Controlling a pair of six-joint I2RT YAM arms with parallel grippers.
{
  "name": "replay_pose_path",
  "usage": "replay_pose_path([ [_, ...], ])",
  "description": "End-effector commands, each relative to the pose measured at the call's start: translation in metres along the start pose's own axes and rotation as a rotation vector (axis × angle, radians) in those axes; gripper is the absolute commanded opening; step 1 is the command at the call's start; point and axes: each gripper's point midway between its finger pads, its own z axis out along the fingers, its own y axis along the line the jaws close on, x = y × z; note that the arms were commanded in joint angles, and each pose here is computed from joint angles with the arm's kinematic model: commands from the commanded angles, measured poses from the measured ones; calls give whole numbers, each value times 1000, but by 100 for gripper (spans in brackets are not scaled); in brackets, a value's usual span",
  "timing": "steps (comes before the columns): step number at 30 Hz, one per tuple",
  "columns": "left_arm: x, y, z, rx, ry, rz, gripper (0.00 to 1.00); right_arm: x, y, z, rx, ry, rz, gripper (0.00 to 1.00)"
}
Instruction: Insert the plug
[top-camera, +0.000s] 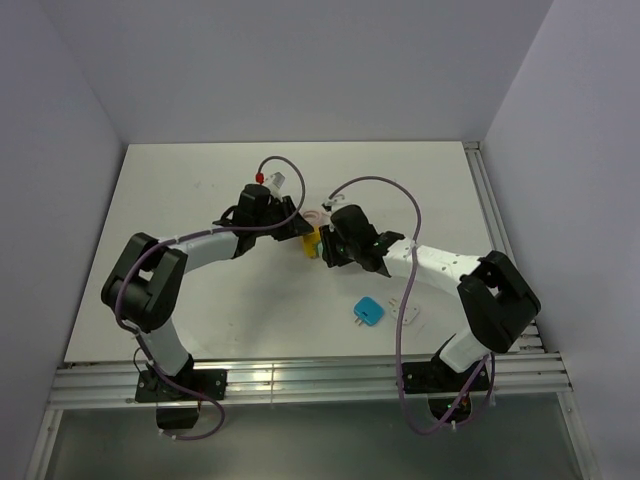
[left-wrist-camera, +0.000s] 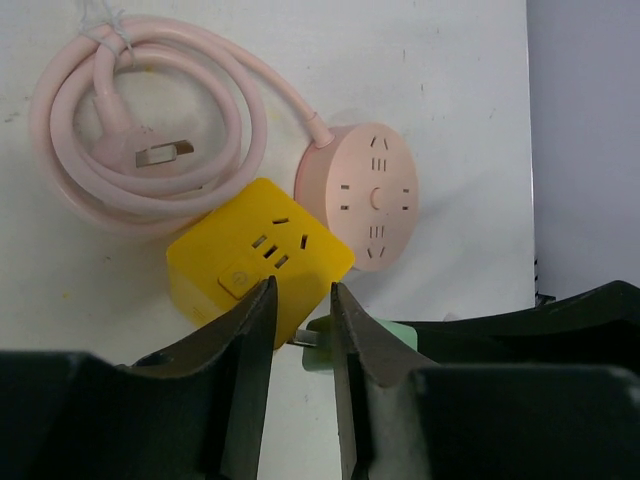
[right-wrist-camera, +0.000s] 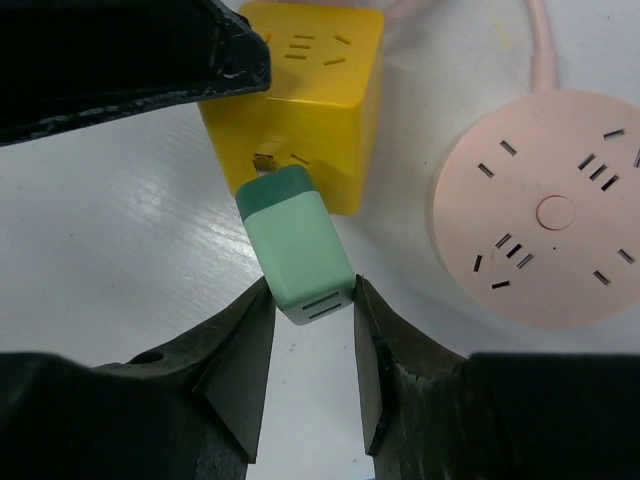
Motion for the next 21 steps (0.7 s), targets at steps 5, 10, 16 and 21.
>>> replay_pose_path([
  [5, 17, -1, 6, 79, 42, -18, 32, -42, 17, -5, -56, -77, -4, 19],
  [10, 28, 1, 6, 104, 64, -38, 30, -48, 18, -9, -51, -70, 14, 0],
  [16, 40, 2, -3, 123, 75, -77, 28, -47, 10, -21, 18, -84, 64, 0],
  [21, 55, 0, -13, 149, 103, -112, 27, -46, 6, -34, 39, -109, 93, 0],
])
